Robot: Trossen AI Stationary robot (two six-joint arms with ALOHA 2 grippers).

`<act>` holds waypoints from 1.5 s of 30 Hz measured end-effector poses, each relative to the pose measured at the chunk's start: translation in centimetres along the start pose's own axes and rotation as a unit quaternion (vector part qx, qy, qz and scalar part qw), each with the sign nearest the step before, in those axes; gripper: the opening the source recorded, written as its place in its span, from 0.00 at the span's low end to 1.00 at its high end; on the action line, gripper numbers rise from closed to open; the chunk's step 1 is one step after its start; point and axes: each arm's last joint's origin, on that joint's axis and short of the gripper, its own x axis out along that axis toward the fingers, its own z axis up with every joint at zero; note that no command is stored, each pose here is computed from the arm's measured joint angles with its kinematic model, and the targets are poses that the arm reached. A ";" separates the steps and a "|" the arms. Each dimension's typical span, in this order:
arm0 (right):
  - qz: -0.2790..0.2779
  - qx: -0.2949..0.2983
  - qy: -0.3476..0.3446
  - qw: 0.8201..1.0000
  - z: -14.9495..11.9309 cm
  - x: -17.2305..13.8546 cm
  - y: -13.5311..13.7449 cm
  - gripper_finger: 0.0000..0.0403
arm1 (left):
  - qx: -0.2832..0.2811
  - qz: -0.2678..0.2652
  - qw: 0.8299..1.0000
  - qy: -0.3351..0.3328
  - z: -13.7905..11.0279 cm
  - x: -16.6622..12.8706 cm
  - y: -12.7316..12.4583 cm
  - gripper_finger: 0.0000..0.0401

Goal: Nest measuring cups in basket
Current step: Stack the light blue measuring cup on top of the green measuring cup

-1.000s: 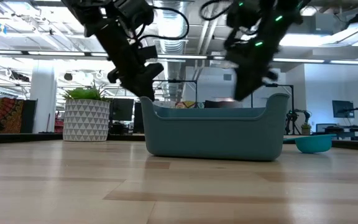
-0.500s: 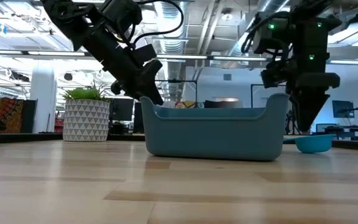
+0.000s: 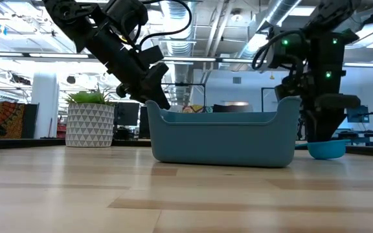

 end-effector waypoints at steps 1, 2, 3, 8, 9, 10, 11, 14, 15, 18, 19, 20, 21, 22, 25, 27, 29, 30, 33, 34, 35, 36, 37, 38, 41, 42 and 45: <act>0.001 -0.002 -0.005 1.000 0.0 0.2 0.0 0.60 | 0.000 0.000 1.000 0.000 0.0 0.0 0.0 0.34; 0.004 -0.005 -0.008 1.000 -0.1 0.4 0.0 0.58 | 0.000 0.000 1.000 0.000 0.0 0.0 0.0 0.34; 0.006 -0.007 -0.010 1.000 -0.2 0.6 0.0 0.56 | 0.000 0.000 1.000 0.000 0.0 0.0 0.0 0.34; 0.014 -0.005 -0.012 1.000 -0.3 0.8 0.1 0.40 | 0.004 0.000 1.000 0.000 0.0 0.0 0.0 0.34; 0.015 0.001 -0.012 1.000 -0.3 0.8 0.1 0.36 | 0.004 0.000 1.000 0.000 0.0 0.0 0.0 0.34; 0.015 0.006 -0.012 1.000 -0.3 0.8 0.1 0.31 | 0.005 0.000 1.000 0.000 0.0 0.0 0.0 0.34; 0.016 0.013 -0.012 1.000 -0.3 0.8 0.1 0.26 | 0.006 0.000 1.000 0.000 0.0 0.0 0.0 0.34; 0.018 0.038 -0.013 0.999 -0.2 0.7 0.1 0.10 | 0.010 0.005 1.000 -0.001 0.0 0.0 0.0 0.34; 0.019 0.050 -0.014 0.998 -0.1 0.6 0.1 0.06 | 0.010 0.005 1.000 -0.001 0.0 0.0 0.0 0.34; 0.018 0.097 -0.007 0.995 0.3 0.0 -0.3 0.05 | 0.013 0.005 1.000 -0.001 0.0 0.0 0.0 0.34; 0.017 0.112 -0.009 0.993 0.6 -0.3 -0.4 0.07 | 0.015 0.005 1.000 -0.001 0.0 0.0 0.0 0.34; 0.016 0.128 -0.015 0.992 1.0 -0.7 -0.6 0.08 | 0.017 0.005 1.000 -0.001 0.0 0.0 0.0 0.34; 0.016 0.143 -0.024 0.989 1.4 -1.0 -0.8 0.10 | 0.018 0.005 1.000 -0.001 0.0 0.0 0.0 0.34; 0.013 0.156 -0.037 0.987 2.0 -1.5 -1.0 0.10 | 0.018 0.005 1.000 -0.001 0.0 0.0 0.0 0.34; 0.012 0.181 -0.072 0.981 3.6 -3.1 -1.8 0.07 | 0.017 0.005 1.000 -0.001 0.0 0.0 0.0 0.34; 0.016 0.183 -0.097 0.978 4.7 -4.4 -2.2 0.04 | 0.017 0.005 1.000 -0.001 0.0 0.0 0.0 0.34; 0.017 0.155 -0.124 0.980 5.7 -5.7 -2.5 0.03 | 0.018 0.005 1.000 0.000 0.0 0.0 0.0 0.34; 0.017 0.142 -0.139 0.980 6.2 -6.3 -2.6 0.03 | 0.018 0.005 1.000 0.000 0.0 0.0 0.0 0.34; 0.020 0.129 -0.201 0.971 7.8 -7.9 -3.4 0.05 | 0.019 0.005 1.000 0.000 0.0 0.0 0.0 0.34; 0.023 0.125 -0.221 0.967 8.7 -8.1 -3.7 0.06 | 0.019 0.005 1.000 0.000 0.0 0.0 0.1 0.34; 0.026 0.120 -0.237 0.964 9.5 -8.1 -4.1 0.06 | 0.020 0.006 1.000 0.001 0.0 0.0 0.1 0.34; 0.026 0.112 -0.240 0.964 10.3 -7.8 -4.5 0.06 | 0.020 0.005 1.000 0.000 0.0 0.0 0.1 0.34; 0.021 0.102 -0.235 0.966 10.9 -7.6 -4.9 0.06 | 0.019 0.005 1.000 0.000 0.0 0.0 0.1 0.34; 0.016 0.089 -0.228 0.970 11.7 -7.3 -5.4 0.05 | 0.019 0.005 1.000 0.000 0.0 0.0 0.1 0.34; -0.004 0.053 -0.225 0.973 14.4 -6.7 -6.9 0.04 | 0.019 0.005 1.000 0.000 0.0 0.0 0.1 0.34; -0.006 0.043 -0.215 0.976 15.1 -6.5 -7.4 0.04 | 0.020 0.006 1.000 0.001 0.0 0.0 0.1 0.34; -0.002 0.003 -0.208 0.978 17.3 -6.2 -8.5 0.06 | 0.025 0.007 1.000 0.012 -0.3 0.0 0.1 0.34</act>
